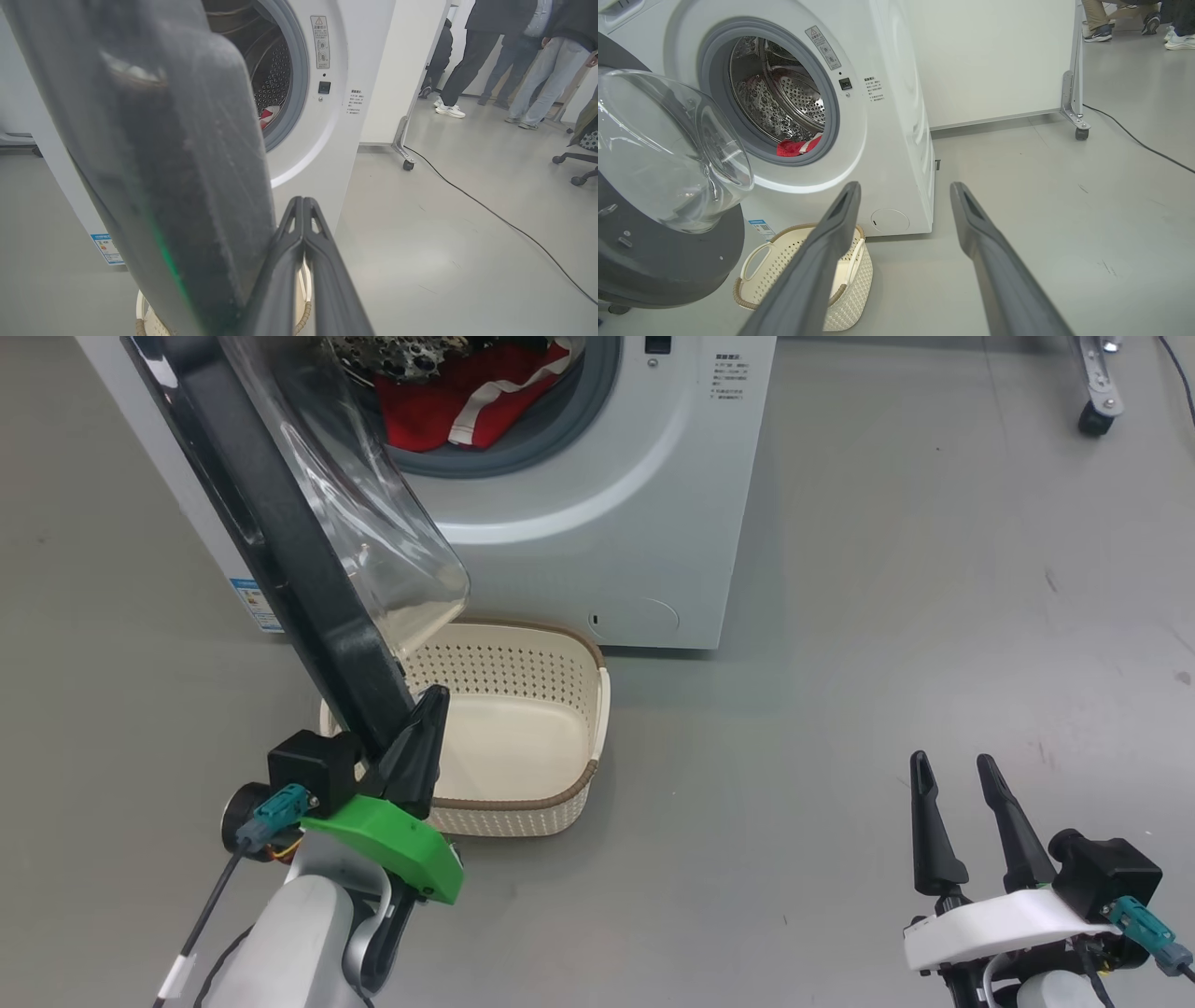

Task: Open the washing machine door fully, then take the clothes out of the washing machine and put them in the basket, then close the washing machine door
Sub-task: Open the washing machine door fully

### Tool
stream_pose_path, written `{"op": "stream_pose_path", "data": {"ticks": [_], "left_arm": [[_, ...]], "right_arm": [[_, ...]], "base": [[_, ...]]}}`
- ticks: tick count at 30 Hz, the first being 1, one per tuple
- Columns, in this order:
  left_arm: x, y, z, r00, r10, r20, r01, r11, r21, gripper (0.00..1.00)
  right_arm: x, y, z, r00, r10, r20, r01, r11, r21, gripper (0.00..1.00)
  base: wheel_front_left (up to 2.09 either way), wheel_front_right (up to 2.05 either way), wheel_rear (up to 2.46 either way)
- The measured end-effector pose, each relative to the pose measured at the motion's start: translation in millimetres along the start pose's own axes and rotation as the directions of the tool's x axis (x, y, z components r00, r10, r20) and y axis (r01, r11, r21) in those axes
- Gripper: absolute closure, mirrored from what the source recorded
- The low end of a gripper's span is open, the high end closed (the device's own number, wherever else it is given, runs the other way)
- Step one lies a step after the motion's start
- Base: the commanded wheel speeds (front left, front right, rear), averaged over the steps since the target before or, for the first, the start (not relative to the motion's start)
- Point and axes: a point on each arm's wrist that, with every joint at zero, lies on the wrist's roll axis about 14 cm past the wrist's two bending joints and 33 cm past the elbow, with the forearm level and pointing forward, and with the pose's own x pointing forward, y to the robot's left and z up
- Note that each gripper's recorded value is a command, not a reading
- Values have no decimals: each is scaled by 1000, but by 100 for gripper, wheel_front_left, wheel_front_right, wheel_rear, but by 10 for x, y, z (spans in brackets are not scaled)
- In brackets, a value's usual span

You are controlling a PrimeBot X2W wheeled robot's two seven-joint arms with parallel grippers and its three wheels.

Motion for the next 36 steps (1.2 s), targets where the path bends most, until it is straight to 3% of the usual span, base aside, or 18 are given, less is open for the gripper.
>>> {"op": "stream_pose_path", "data": {"ticks": [19, 36], "left_arm": [[-320, 445, 142, 987, 152, 60, -150, 988, -28, 100], [-618, 986, 282, 934, 339, 115, -334, 941, -57, 100]], "right_arm": [[226, 425, -208, 987, 146, -60, -146, 989, 5, 0], [367, 745, -469, 959, 253, -129, -251, 967, 31, 0]], "base": [[0, 0, 0], [0, 0, 0]]}}
